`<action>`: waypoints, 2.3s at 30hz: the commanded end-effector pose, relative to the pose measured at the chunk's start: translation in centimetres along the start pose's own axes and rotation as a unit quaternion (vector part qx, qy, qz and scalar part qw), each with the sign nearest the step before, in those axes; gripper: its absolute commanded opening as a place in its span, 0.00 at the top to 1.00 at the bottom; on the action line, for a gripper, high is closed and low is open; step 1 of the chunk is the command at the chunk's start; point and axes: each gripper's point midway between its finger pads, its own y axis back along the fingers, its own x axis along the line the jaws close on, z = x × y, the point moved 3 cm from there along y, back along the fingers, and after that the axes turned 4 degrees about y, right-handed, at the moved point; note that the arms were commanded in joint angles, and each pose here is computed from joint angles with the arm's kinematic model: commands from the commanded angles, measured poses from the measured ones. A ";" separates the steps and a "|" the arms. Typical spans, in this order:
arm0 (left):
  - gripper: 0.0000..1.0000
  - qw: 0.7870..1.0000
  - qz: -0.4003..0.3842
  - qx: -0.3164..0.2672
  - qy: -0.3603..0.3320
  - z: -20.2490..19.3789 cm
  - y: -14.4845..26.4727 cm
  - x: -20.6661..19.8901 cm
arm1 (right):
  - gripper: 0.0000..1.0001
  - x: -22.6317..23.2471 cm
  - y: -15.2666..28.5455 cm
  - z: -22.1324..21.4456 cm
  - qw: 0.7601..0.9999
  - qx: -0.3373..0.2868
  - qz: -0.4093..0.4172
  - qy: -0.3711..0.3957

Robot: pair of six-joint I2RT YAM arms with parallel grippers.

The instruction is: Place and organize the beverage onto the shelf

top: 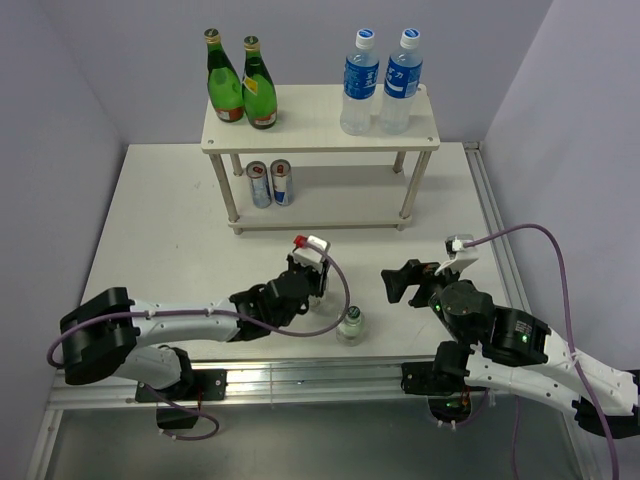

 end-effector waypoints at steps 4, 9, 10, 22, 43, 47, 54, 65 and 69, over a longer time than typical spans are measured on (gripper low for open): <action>1.00 0.992 -0.025 -0.117 0.040 11.2 -3.0 -1.2 | 0.00 0.2 0.1 0.5 1.000 -0.016 0.002 -0.012; 1.00 0.989 -0.016 -0.145 0.024 15.7 -5.4 -0.7 | 0.00 0.2 0.1 0.5 1.000 -0.017 0.003 -0.012; 1.00 0.989 -0.014 -0.149 0.022 16.4 -5.8 -0.5 | 0.00 0.2 0.1 0.5 1.000 -0.017 0.004 -0.012; 1.00 0.982 -0.006 -0.186 0.034 23.1 -12.7 2.8 | 0.00 0.3 0.3 0.5 1.000 -0.019 0.009 -0.015; 1.00 0.969 0.031 -0.229 0.087 20.2 -18.0 4.7 | 0.00 0.4 0.6 0.4 1.000 -0.020 0.012 -0.016; 1.00 0.969 0.038 -0.228 0.086 19.5 -18.5 4.8 | 0.00 0.5 0.6 0.3 1.000 -0.018 0.015 -0.015; 0.60 0.976 0.035 -0.209 0.060 18.4 -19.9 3.7 | 0.00 0.4 0.7 0.4 1.000 -0.020 0.015 -0.017; 0.07 0.981 0.041 -0.188 0.028 17.2 -19.8 2.8 | 0.00 0.4 0.9 0.3 0.999 -0.021 0.016 -0.019; 0.01 0.982 0.042 -0.183 0.019 17.1 -18.0 2.3 | 0.00 0.3 0.9 0.3 0.999 -0.021 0.015 -0.020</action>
